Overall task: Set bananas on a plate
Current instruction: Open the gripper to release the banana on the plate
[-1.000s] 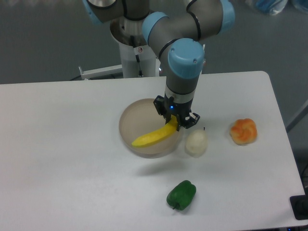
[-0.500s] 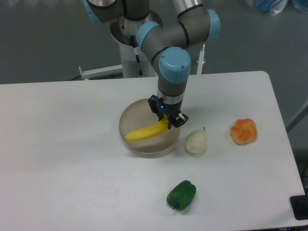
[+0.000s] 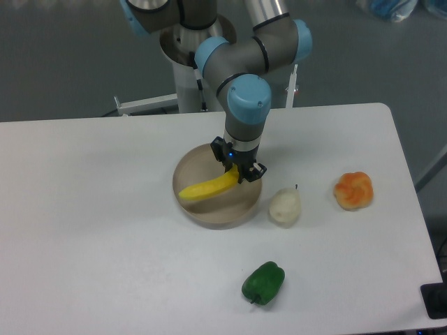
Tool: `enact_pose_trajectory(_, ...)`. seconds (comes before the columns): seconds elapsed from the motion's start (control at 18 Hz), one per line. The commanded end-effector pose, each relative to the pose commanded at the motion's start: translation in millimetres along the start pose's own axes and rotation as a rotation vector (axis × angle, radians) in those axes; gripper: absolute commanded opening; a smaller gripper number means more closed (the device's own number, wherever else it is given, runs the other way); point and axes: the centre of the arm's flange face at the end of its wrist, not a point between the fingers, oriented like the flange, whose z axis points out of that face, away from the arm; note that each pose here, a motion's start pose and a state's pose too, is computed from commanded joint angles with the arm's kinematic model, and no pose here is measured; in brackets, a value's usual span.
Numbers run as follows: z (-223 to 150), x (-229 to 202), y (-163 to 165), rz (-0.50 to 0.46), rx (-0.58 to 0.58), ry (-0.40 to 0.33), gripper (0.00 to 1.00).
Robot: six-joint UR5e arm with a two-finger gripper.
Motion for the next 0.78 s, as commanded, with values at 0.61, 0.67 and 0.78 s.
enact_pose_trajectory(0.61, 21.0, 0.9, 4.1, 0.008, 0.000, 0.001, 0.18)
enact_pose_trajectory(0.67, 23.3, 0.6, 4.1, 0.007, -0.002, 0.005, 0.18)
enact_pose_trajectory(0.78, 24.8, 0.5, 4.1, 0.009, -0.004, 0.008, 0.18)
